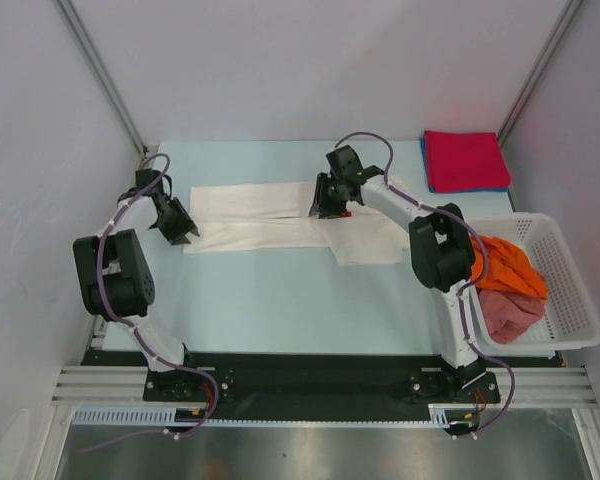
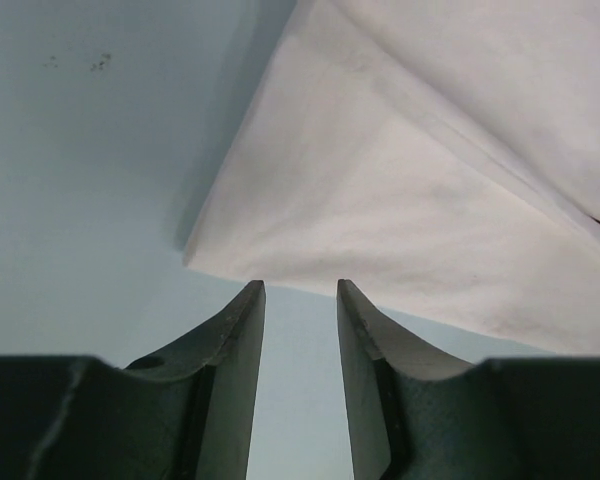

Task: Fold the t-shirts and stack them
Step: Fold the tshirt

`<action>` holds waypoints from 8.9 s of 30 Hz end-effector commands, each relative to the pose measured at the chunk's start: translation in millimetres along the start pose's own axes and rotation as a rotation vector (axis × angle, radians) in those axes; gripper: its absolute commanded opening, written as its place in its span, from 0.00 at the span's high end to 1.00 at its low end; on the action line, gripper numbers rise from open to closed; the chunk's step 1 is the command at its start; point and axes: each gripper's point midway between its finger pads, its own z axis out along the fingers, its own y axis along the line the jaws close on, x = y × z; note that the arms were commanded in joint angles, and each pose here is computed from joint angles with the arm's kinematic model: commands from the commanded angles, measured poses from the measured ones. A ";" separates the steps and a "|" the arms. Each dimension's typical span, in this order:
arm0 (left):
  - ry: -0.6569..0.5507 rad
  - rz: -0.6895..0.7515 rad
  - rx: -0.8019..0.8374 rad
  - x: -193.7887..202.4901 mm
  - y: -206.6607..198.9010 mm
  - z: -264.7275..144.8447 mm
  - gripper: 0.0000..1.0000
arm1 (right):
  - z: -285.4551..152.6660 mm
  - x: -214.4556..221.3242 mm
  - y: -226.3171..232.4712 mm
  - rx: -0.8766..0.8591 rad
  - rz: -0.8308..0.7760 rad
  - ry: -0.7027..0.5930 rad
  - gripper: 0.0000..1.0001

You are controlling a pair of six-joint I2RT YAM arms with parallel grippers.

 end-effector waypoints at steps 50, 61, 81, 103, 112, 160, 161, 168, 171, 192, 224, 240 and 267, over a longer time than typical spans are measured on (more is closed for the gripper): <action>0.134 0.395 0.577 177.6 -251.6 -22.9 0.46 | -147.7 57.3 -158.7 0.062 0.238 0.033 0.50; 0.233 0.349 0.494 227.3 -290.8 39.8 0.44 | -141.0 72.6 -183.0 0.049 0.312 0.067 0.43; 0.346 0.308 0.426 252.2 -276.4 56.6 0.52 | -108.6 92.8 -207.3 0.093 0.356 0.132 0.47; 0.236 0.335 0.609 193.8 -352.6 -3.9 1.00 | -132.7 -0.2 -167.4 0.001 0.359 -0.014 1.00; 0.214 0.192 0.659 141.5 -378.7 10.1 1.00 | -111.5 -52.6 -169.7 -0.070 0.353 -0.031 1.00; 0.155 0.024 0.818 58.4 -420.7 -0.2 0.97 | -80.4 -146.4 -179.9 -0.212 0.377 -0.104 1.00; 0.163 0.027 0.822 59.8 -420.7 -1.6 0.97 | -79.7 -143.4 -180.4 -0.211 0.384 -0.094 1.00; 0.212 0.067 0.801 82.0 -402.5 -8.9 0.97 | -97.8 -124.5 -171.3 -0.204 0.409 -0.054 1.00; 0.237 0.088 0.791 93.9 -392.8 -11.3 0.97 | -106.2 -109.2 -166.5 -0.206 0.416 -0.039 1.00; 0.316 0.165 0.799 142.6 -379.6 -32.7 0.96 | -130.0 -60.8 -172.2 -0.183 0.445 0.021 1.00; 0.148 0.097 0.717 42.2 -385.8 18.4 0.48 | -89.9 -139.5 -217.0 -0.127 0.444 -0.085 0.55; 0.146 0.376 0.606 108.2 -330.7 -24.6 0.59 | -127.2 -2.3 -181.2 -0.003 0.359 0.102 0.54; 0.155 0.264 0.359 76.9 -143.5 -6.9 0.49 | -113.7 29.9 -249.4 0.294 0.268 0.193 0.40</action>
